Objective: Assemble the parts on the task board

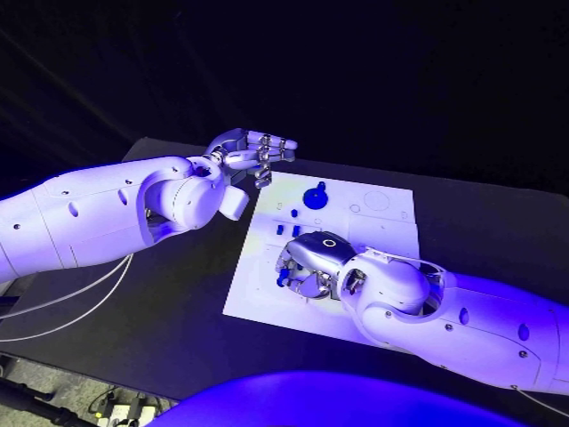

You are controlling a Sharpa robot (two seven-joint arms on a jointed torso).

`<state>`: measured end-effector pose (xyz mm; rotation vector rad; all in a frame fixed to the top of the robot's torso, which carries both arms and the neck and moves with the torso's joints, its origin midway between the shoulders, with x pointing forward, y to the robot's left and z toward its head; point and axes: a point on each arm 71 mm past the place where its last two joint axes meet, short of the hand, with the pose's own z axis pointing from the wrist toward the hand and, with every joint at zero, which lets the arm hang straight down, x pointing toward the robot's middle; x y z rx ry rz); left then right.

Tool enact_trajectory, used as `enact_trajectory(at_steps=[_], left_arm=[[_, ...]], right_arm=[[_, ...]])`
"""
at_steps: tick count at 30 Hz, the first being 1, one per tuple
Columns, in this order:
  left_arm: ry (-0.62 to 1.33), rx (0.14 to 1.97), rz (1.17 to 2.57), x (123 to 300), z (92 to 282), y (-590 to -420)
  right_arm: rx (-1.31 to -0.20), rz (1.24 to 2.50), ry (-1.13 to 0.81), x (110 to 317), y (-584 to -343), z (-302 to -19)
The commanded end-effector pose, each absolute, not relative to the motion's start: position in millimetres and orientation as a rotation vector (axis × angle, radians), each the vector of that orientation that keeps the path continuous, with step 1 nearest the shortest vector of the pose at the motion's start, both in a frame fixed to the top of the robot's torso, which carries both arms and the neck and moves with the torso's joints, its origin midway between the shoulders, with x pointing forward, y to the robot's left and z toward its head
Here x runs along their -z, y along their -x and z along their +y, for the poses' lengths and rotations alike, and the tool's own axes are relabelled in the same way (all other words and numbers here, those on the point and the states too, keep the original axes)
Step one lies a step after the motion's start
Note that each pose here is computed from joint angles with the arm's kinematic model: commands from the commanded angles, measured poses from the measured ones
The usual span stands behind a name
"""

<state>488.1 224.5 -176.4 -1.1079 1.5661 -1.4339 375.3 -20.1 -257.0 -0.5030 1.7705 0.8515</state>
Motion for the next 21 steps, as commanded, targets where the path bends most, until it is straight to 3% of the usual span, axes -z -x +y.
enact_trajectory(at_steps=[1,21], left_arm=[[1.096,1.454,1.575,175.0,221.8,-487.5],[1.099,1.449,1.579,175.9,222.5,-488.4]], right_arm=[[-0.833,1.781,0.519,260,-375,-19],[-0.884,1.691,0.414,250,-374,-31]])
